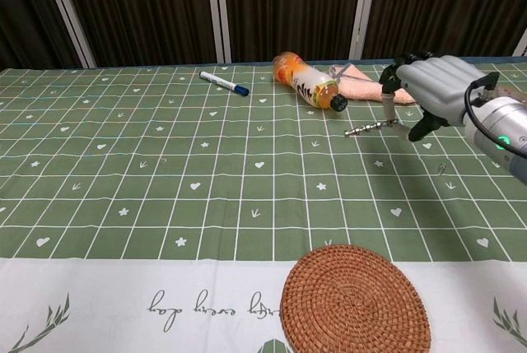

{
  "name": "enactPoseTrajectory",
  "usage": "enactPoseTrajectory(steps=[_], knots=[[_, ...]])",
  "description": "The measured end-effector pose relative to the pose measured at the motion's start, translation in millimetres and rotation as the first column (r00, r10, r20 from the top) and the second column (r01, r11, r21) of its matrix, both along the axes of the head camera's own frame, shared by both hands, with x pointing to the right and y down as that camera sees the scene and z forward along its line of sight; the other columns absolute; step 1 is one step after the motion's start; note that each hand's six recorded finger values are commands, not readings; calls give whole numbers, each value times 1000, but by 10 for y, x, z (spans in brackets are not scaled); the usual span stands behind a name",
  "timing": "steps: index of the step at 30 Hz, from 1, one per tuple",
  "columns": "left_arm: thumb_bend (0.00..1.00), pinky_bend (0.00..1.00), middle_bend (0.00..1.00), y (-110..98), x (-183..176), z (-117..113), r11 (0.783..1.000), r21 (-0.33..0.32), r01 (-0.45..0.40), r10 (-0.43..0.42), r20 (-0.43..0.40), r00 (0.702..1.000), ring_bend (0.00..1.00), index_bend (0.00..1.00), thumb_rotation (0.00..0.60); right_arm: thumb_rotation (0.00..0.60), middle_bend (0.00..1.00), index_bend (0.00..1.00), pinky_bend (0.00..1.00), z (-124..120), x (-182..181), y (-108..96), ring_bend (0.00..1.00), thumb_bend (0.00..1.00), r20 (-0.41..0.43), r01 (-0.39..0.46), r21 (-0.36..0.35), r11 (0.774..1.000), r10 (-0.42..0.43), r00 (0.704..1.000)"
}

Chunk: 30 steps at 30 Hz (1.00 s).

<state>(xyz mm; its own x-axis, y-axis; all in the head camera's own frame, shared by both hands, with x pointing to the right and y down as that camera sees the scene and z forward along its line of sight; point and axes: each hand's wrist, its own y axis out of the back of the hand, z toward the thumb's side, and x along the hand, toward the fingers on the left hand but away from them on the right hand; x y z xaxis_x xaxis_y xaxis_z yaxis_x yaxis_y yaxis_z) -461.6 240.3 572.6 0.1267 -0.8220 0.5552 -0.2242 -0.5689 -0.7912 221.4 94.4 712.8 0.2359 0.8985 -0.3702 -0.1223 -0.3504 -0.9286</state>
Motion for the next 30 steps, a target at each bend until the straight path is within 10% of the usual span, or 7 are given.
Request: enactPoseTrajectory(steps=[9, 17, 30], knots=[[39, 0, 0, 14, 30, -40, 1000, 19, -13, 13, -7, 1000, 0, 0, 600, 600, 172, 598, 0, -218, 223, 4, 0, 334, -271, 232, 193, 953, -175, 947], [40, 0, 0, 21, 29, -38, 1000, 20, -14, 14, 2, 1000, 0, 0, 600, 600, 172, 605, 0, -182, 378, 124, 0, 335, -513, 429, 200, 881, -279, 812], [41, 0, 0, 27, 6, -29, 1000, 14, -11, 11, 4, 1000, 0, 0, 600, 600, 171, 616, 0, -114, 464, 160, 0, 336, -593, 477, 175, 861, -295, 749]])
